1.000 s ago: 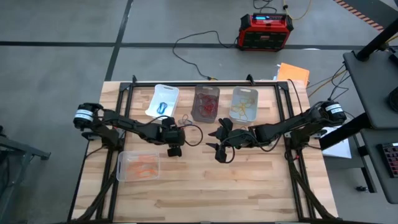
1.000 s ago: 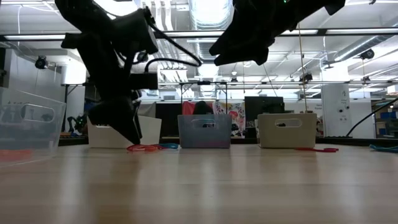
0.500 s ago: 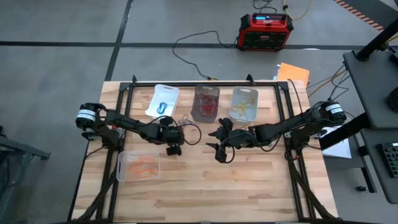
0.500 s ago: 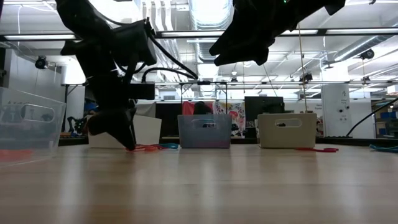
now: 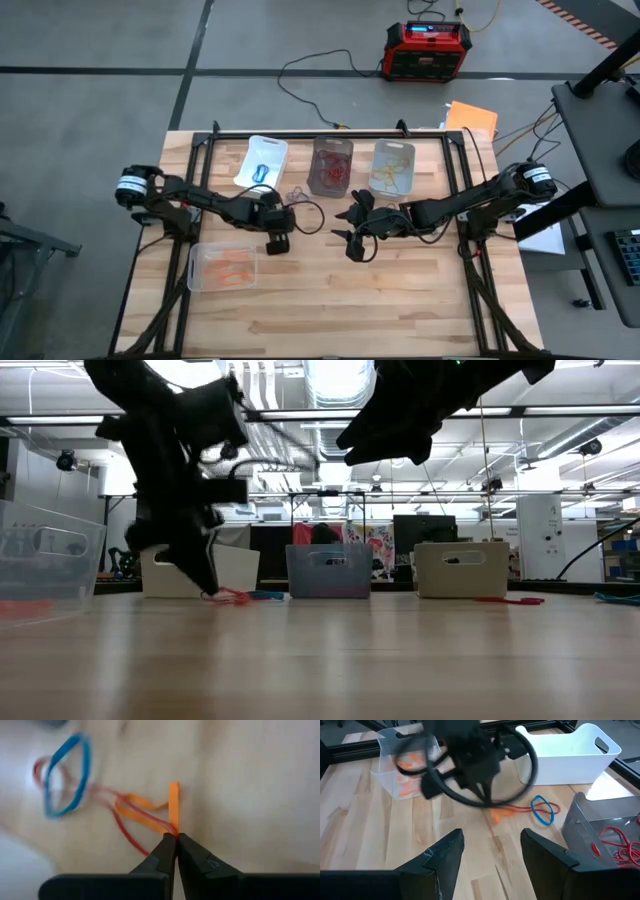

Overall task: Sort rubber bands into baskets
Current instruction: Put the red rubber band into the black bin

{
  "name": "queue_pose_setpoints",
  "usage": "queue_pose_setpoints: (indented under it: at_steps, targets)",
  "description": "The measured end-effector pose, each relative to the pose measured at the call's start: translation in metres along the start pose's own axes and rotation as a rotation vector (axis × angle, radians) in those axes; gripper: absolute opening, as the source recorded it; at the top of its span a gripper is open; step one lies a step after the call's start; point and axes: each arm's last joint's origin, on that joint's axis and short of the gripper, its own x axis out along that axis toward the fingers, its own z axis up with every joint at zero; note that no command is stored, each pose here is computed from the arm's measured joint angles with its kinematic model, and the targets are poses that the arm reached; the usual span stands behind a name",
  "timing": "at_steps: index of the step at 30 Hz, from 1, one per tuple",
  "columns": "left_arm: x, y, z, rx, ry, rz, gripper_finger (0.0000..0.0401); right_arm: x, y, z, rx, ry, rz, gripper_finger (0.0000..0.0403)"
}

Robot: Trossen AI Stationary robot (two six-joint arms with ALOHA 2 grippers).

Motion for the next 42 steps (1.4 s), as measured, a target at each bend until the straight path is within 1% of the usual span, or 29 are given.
queue_pose_setpoints:
  at_steps: [2,4,13,20,24,29,32,35,40,42]
  targets:
    - [-0.010,-0.003,0.005,0.022,-0.052,-0.052,0.0000,0.000,0.000,0.000,0.000,0.000,0.000,0.0192]
    - [-0.021,-0.005,0.007,0.043,-0.099,-0.073,0.0000,0.000,0.000,0.000,0.000,0.000,0.000,0.0192]
    - [-0.064,0.004,0.014,0.051,-0.281,-0.096,0.0000,0.000,0.000,0.000,0.000,0.000,0.000,0.0192]
    - [-0.082,0.009,0.014,0.027,-0.352,-0.104,0.0000,0.001,0.000,0.000,0.000,0.000,0.000,0.0192]
    - [-0.077,0.007,0.014,0.024,-0.329,-0.103,0.0000,0.001,0.000,-0.001,0.000,0.002,0.000,0.0192]
    - [-0.057,0.001,0.012,0.020,-0.246,-0.113,0.0000,0.001,0.000,-0.001,0.007,0.004,-0.001,0.0192]
    - [-0.044,-0.004,0.011,0.025,-0.194,-0.147,0.0008,0.001,0.000,-0.002,0.006,0.006,-0.001,0.0192]
    - [-0.034,-0.008,0.010,0.032,-0.155,-0.181,0.0028,0.001,0.000,-0.002,0.006,0.006,-0.002,0.0192]
    - [-0.026,-0.013,0.009,0.046,-0.111,-0.270,0.0078,0.002,0.000,-0.002,0.005,0.009,-0.002,0.0192]
    - [-0.025,-0.013,0.010,0.046,-0.109,-0.269,0.0098,0.002,0.000,-0.003,0.004,0.011,-0.003,0.0192]
